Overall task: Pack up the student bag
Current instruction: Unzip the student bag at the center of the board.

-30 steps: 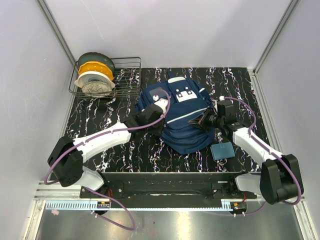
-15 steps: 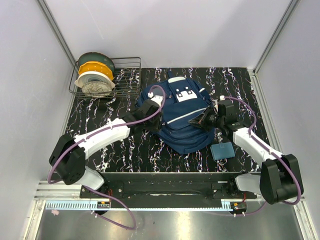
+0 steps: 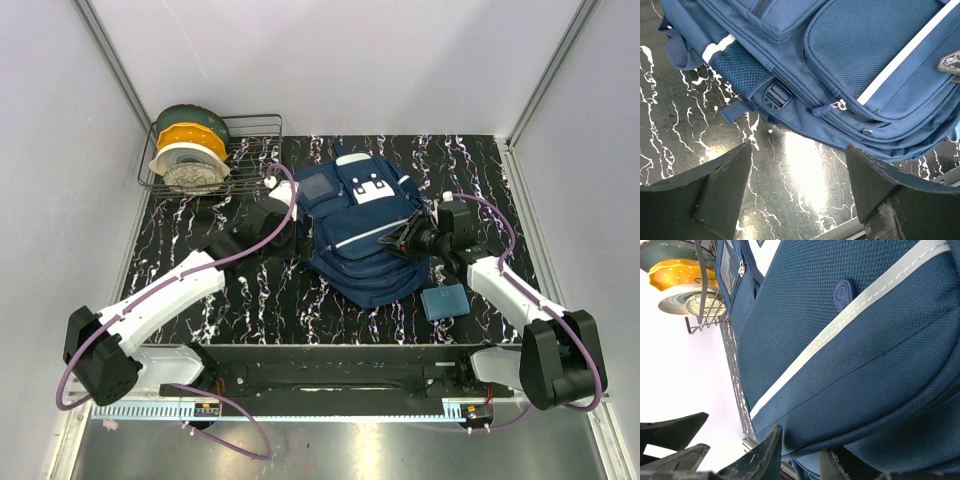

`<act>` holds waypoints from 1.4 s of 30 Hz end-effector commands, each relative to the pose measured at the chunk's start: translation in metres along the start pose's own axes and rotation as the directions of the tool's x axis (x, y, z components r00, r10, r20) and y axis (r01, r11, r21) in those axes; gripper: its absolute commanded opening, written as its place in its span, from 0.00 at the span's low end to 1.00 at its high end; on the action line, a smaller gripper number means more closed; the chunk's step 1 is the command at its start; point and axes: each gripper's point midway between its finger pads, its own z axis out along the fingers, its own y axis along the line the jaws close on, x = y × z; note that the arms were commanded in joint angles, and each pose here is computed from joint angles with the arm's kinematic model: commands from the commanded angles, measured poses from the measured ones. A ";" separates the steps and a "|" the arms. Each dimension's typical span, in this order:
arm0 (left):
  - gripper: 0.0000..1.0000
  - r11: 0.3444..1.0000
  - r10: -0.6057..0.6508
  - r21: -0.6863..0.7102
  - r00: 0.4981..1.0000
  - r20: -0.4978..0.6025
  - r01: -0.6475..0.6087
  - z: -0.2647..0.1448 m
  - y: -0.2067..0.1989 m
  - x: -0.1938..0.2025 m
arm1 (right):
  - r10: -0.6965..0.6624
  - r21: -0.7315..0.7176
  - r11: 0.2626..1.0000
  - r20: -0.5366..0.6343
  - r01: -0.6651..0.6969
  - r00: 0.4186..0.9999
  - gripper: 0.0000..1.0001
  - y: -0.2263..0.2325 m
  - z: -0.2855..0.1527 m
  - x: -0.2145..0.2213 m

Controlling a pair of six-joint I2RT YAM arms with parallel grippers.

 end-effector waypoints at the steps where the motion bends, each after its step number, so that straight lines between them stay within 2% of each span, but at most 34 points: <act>1: 0.81 1.000 0.015 0.025 0.997 0.074 -0.017 -0.011 -0.004 -0.020 | -0.064 -0.033 0.997 0.114 0.068 0.991 0.39 0.021 -0.010 -0.026; 8: 0.85 0.985 0.066 0.154 0.993 0.095 -0.080 -0.014 -0.030 -0.025 | -0.067 -0.034 0.997 0.175 0.074 0.982 0.44 0.029 -0.016 -0.038; 12: 0.86 0.964 0.158 0.201 0.983 0.092 -0.173 -0.010 -0.050 -0.023 | -0.047 -0.025 0.998 0.190 0.053 0.981 0.45 0.027 -0.012 -0.042; 13: 0.86 0.956 0.181 0.216 0.979 0.096 -0.198 -0.011 -0.059 -0.022 | -0.043 -0.022 0.999 0.191 0.048 0.981 0.43 0.026 -0.011 -0.043; 15: 0.87 0.949 0.211 0.214 0.972 0.108 -0.230 -0.009 -0.068 -0.027 | -0.023 -0.018 0.999 0.194 0.027 0.981 0.33 0.025 -0.008 -0.045; 16: 0.87 0.944 0.226 0.221 0.967 0.114 -0.246 -0.009 -0.074 -0.028 | -0.022 -0.020 0.999 0.194 0.027 0.981 0.16 0.026 -0.007 -0.046; 17: 0.87 0.943 0.230 0.215 0.964 0.133 -0.254 -0.010 -0.078 -0.036 | -0.020 -0.024 0.999 0.194 0.025 0.981 0.11 0.027 -0.007 -0.047; 19: 0.87 0.928 0.282 0.212 0.950 0.137 -0.306 -0.003 -0.085 -0.035 | -0.023 -0.042 0.999 0.204 0.033 0.979 0.05 0.035 -0.009 -0.050; 24: 0.87 0.871 0.443 0.171 0.887 0.133 -0.461 0.016 -0.100 -0.045 | -0.042 -0.077 0.995 0.223 0.060 0.974 0.00 0.052 -0.019 -0.054; 27: 0.87 0.844 0.499 0.149 0.856 0.135 -0.515 0.023 -0.107 -0.050 | -0.048 -0.098 0.993 0.219 0.071 0.974 0.00 0.059 -0.023 -0.054; 32: 0.87 0.821 0.525 0.170 0.838 0.149 -0.544 0.027 -0.123 -0.052 | -0.021 -0.134 0.990 0.225 0.052 0.974 0.00 0.069 -0.028 -0.054; 37: 0.87 0.783 0.577 0.193 0.806 0.130 -0.591 0.032 -0.136 -0.030 | 0.006 -0.157 0.987 0.244 0.034 0.970 0.01 0.077 -0.033 -0.058; 42: 0.86 0.786 0.579 0.175 0.806 0.126 -0.592 0.036 -0.145 -0.020 | 0.011 -0.171 0.985 0.235 0.030 0.972 0.01 0.083 -0.034 -0.058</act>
